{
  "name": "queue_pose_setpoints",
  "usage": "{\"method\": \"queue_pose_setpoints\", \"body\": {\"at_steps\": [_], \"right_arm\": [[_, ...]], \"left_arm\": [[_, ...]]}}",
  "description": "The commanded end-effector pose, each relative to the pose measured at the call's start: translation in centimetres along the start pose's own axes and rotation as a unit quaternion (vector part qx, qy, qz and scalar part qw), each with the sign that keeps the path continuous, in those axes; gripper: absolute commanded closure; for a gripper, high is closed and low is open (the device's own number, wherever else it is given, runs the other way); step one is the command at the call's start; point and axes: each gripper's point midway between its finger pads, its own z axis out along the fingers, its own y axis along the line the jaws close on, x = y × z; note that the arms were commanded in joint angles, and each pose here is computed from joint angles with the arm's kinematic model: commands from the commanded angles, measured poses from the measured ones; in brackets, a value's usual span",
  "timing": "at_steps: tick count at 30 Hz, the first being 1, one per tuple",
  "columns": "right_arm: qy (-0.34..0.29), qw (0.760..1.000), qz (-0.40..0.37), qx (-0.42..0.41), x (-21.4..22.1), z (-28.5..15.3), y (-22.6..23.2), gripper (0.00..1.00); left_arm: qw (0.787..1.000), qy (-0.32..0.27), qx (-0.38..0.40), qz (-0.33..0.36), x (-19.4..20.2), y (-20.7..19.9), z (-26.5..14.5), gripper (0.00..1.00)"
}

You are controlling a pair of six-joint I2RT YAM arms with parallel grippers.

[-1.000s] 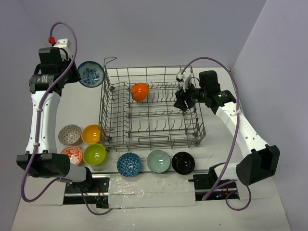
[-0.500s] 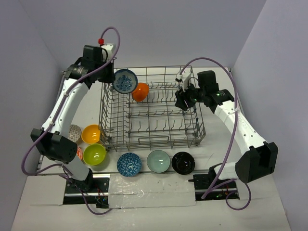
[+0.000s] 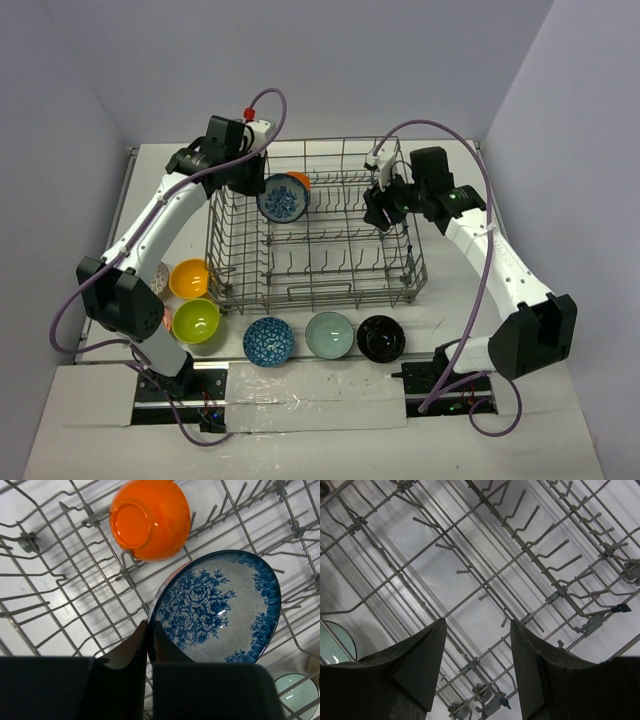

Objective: Load the bowls into the dish rack
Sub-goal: Pass from the left arm to the right

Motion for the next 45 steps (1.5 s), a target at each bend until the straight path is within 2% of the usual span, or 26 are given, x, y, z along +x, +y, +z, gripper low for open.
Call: {"method": "queue_pose_setpoints", "body": {"at_steps": [1, 4, 5, 8, 12, 25, 45], "right_arm": [[-0.073, 0.997, -0.039, -0.006, -3.7, -2.2, 1.1, 0.38], [-0.107, 0.991, -0.074, -0.026, -5.3, -3.2, 2.6, 0.38], [-0.112, 0.987, -0.107, -0.032, -6.0, -3.4, 3.1, 0.38], [-0.101, 0.977, -0.182, -0.038, -5.7, -2.6, 3.8, 0.38], [-0.080, 0.966, -0.242, -0.050, -5.5, -1.0, 4.4, 0.39], [-0.078, 0.950, -0.284, -0.103, -8.3, 3.0, 8.5, 0.41], [-0.041, 0.944, -0.298, -0.136, -7.1, 6.7, 11.5, 0.44]], "left_arm": [[0.998, -0.052, 0.035, 0.028, -2.6, -1.6, -0.6, 1.00], [0.997, -0.048, 0.044, 0.034, -2.5, -1.9, -0.3, 1.00], [0.997, -0.045, 0.045, 0.033, -2.5, -1.9, -0.2, 1.00], [0.996, -0.040, 0.057, 0.053, -2.8, -2.2, -0.2, 1.00], [0.995, -0.031, 0.070, 0.058, -2.8, -2.7, 0.5, 1.00], [0.989, -0.001, 0.112, 0.096, -1.8, -4.8, 1.9, 1.00], [0.982, 0.015, 0.142, 0.127, -1.8, -7.0, 1.1, 1.00]]}}
